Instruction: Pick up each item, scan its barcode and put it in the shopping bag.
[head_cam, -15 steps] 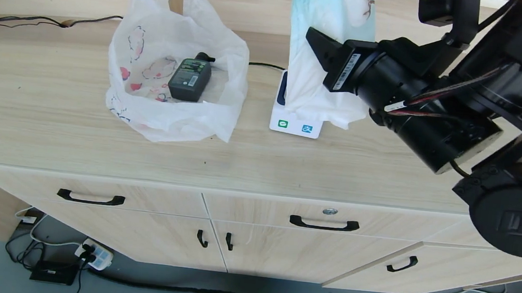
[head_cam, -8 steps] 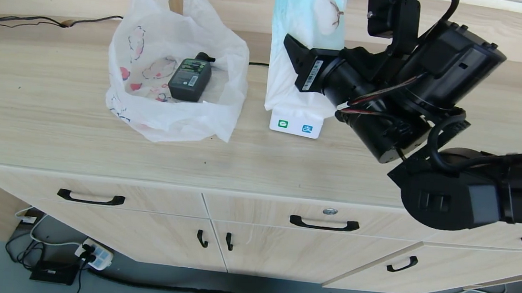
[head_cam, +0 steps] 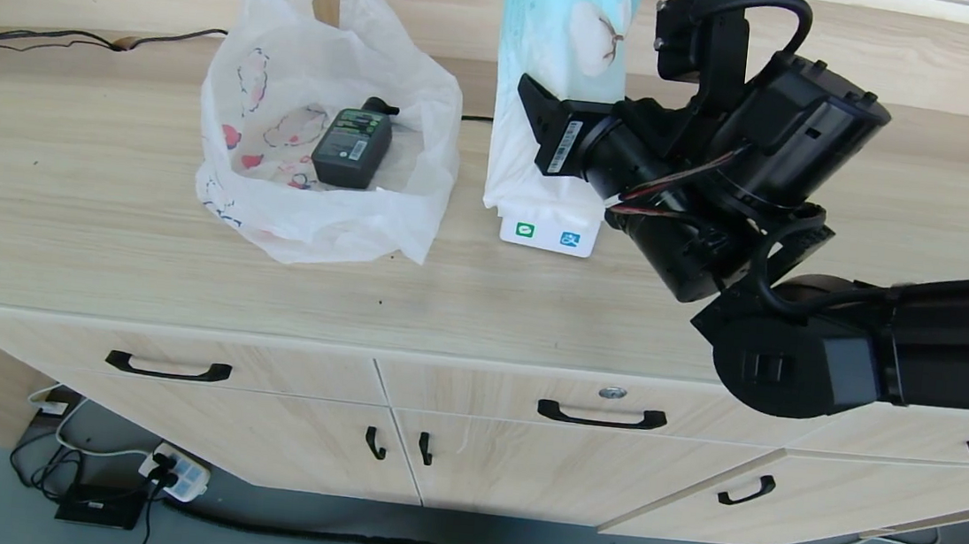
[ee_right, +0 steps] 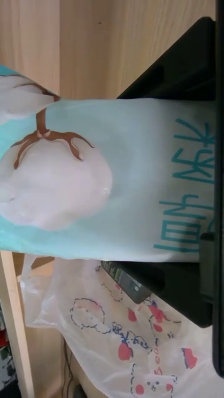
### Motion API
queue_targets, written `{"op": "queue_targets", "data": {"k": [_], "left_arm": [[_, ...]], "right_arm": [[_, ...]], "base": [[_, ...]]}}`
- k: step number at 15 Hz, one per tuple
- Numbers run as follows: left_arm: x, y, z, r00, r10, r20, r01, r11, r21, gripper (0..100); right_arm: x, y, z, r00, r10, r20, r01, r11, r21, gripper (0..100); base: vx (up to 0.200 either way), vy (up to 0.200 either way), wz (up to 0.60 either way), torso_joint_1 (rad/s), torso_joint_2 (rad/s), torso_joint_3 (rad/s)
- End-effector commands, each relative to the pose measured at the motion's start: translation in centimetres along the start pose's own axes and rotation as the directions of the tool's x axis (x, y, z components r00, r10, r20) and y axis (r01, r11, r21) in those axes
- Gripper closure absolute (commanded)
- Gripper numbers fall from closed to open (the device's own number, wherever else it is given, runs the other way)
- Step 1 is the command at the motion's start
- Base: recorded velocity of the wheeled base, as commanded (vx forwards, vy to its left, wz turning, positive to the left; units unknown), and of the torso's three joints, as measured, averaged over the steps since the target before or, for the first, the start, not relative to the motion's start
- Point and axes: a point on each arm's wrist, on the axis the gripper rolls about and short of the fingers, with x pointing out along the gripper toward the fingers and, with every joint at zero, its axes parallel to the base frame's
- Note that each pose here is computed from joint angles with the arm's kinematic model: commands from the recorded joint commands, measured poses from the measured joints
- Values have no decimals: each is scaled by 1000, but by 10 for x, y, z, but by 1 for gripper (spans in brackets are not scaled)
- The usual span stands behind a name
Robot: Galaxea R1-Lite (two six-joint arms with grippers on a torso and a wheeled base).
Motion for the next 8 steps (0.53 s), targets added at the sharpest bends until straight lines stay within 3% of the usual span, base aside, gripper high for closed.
{"op": "queue_targets", "data": {"k": [1,8], "left_arm": [[0,0,0,1000,0,0,0,1000,-1,0],[0,0,0,1000,-1,0,1,1000,-8,0]], "right_arm": [[1,1,-3,1000,0,-6,0,1000,-3,100],[-7,-2,14,999,-35,18,35,999,-35,100]], "base": [[0,0,0,0,0,0],[0,0,0,0,0,0]]}}
